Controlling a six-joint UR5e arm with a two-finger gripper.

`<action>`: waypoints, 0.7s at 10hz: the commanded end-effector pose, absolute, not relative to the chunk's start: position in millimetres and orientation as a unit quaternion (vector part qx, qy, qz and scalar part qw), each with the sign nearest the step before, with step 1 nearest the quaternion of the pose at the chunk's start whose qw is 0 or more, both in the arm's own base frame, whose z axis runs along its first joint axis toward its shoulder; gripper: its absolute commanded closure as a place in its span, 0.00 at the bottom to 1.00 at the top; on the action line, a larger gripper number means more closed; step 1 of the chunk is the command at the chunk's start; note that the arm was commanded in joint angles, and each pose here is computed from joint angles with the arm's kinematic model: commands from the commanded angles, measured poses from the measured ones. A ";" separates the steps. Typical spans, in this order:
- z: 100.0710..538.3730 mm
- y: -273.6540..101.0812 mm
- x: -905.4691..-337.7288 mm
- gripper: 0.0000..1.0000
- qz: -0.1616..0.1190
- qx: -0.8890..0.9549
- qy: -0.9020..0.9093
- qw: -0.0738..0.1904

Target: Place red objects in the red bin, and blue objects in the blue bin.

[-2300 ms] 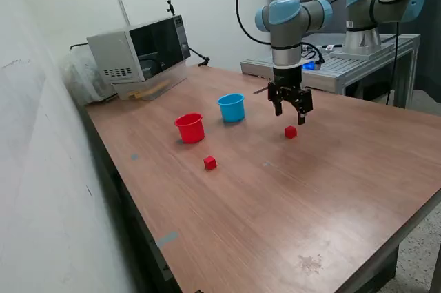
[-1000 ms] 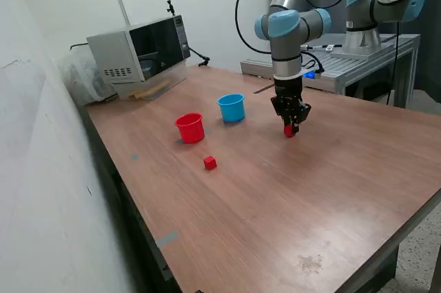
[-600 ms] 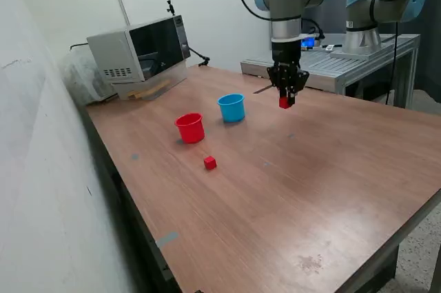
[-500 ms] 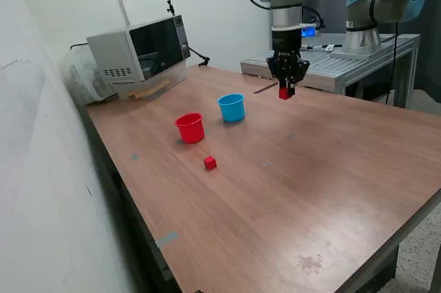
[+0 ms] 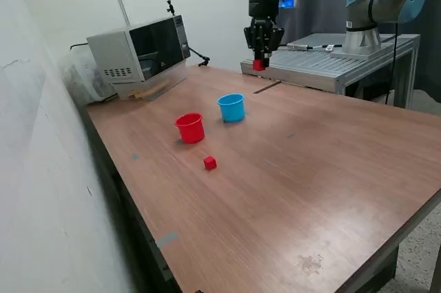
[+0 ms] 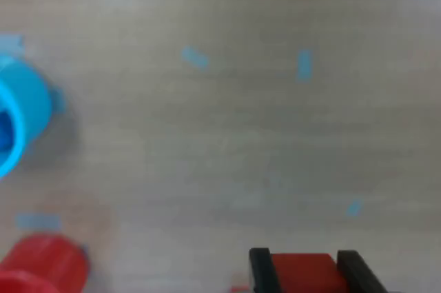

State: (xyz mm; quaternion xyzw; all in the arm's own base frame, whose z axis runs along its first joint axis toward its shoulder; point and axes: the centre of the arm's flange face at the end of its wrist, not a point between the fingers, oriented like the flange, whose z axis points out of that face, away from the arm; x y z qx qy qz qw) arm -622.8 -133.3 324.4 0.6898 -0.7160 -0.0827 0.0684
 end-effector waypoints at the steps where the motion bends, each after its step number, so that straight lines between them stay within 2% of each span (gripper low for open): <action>1: 331.8 -80.9 -672.4 1.00 -0.100 0.659 -0.741 0.079; 5: 280.6 14.1 -740.1 1.00 -0.098 0.614 -0.781 0.065; 7: 253.4 31.5 -756.8 1.00 -0.091 0.607 -0.788 0.057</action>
